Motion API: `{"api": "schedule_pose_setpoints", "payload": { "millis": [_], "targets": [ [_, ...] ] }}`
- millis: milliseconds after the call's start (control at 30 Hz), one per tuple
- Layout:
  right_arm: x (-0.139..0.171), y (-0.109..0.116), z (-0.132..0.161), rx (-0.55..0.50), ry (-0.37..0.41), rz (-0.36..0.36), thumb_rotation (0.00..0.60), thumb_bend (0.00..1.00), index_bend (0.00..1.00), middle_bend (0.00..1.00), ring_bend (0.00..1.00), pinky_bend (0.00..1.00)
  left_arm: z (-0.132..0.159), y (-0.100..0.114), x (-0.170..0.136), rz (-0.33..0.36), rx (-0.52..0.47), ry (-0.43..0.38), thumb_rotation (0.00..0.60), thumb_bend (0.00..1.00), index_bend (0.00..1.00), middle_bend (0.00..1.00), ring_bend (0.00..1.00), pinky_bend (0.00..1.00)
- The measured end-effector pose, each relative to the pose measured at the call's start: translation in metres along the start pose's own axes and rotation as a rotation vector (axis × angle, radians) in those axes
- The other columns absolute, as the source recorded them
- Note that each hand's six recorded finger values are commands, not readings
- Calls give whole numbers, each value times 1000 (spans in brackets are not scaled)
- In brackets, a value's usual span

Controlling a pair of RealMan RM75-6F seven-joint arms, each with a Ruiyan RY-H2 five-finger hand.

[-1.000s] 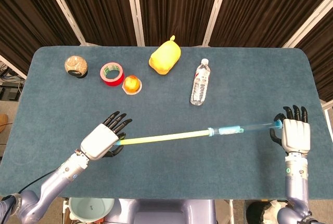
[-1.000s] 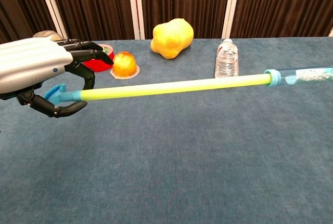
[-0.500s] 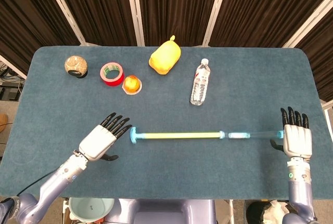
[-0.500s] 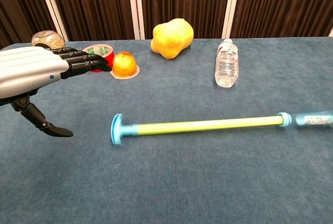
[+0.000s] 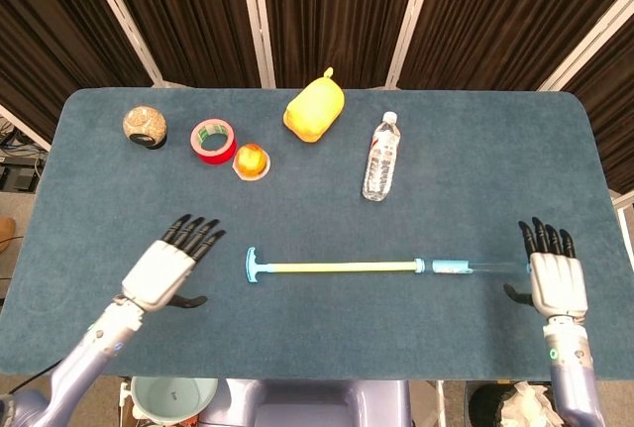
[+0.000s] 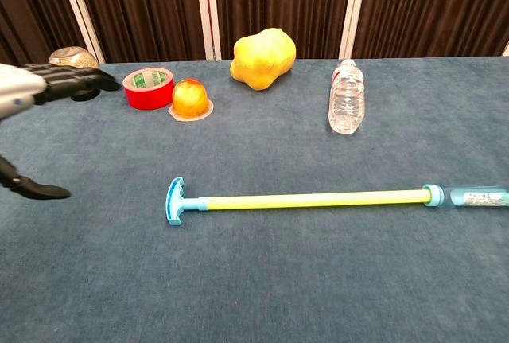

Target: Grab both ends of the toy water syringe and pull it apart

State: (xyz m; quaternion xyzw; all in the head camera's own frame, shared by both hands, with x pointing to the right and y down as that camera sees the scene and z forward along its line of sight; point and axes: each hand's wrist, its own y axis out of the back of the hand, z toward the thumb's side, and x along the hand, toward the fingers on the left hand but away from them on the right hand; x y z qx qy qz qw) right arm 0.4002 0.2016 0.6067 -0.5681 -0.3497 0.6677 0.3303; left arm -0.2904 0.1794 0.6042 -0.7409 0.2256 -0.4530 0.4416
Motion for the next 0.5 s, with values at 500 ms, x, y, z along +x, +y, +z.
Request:
{"api": "schedule_pose_setpoints", "payload": {
  "millis": [500],
  "targets": [
    [71,-11,1,40,266,-21,600,150,24,0,0,0,-67,-5,-112,68,-89,279,600,47,0,0,0,0]
  ]
}}
